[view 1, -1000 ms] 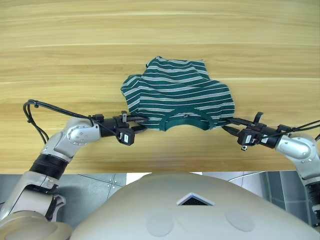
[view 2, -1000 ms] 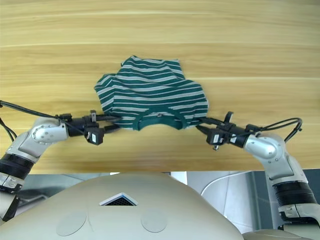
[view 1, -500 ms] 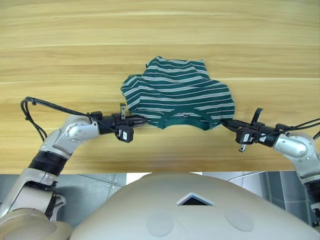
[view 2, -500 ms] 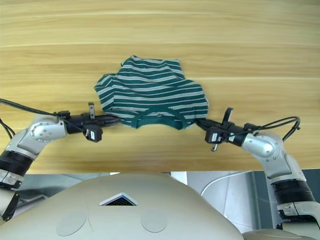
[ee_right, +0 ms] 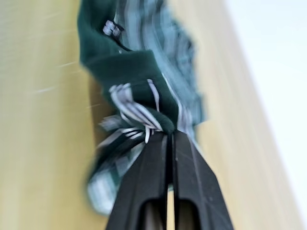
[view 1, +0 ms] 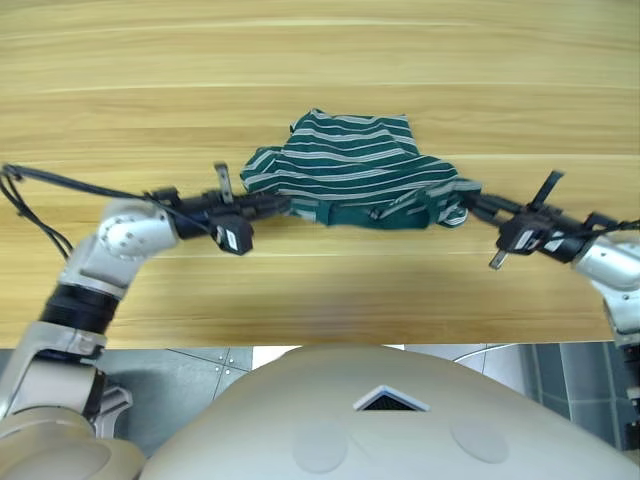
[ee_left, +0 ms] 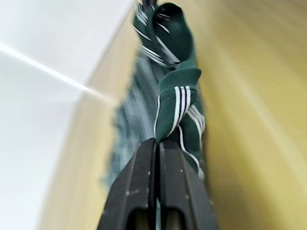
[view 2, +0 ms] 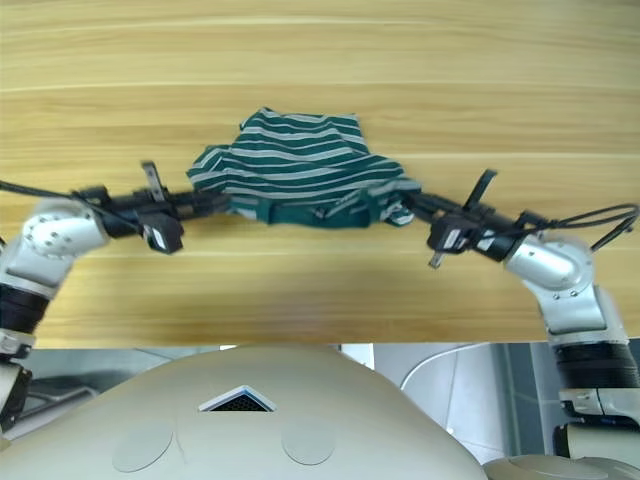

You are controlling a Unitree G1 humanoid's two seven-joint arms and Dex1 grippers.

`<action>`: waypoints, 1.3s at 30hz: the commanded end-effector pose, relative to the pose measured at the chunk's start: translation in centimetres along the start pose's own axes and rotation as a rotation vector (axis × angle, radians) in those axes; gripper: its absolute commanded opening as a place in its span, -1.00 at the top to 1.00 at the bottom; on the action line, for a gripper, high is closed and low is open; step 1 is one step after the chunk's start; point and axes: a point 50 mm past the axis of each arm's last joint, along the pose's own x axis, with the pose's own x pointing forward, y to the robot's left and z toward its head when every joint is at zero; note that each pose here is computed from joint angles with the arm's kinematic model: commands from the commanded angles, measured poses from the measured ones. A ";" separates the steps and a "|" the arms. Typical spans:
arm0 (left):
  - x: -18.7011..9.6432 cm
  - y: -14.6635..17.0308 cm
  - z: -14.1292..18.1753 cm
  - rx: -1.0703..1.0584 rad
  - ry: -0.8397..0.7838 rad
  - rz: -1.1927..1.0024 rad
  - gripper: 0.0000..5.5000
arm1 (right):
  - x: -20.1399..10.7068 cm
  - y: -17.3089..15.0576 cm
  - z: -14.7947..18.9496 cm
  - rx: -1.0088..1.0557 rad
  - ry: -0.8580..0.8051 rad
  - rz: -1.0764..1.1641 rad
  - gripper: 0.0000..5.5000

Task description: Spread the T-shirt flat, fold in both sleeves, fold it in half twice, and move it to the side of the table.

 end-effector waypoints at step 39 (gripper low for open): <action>-13.0 36.8 14.2 0.329 -0.249 1.395 0.99 | -6.8 -34.1 15.2 -0.398 -0.296 -1.409 1.00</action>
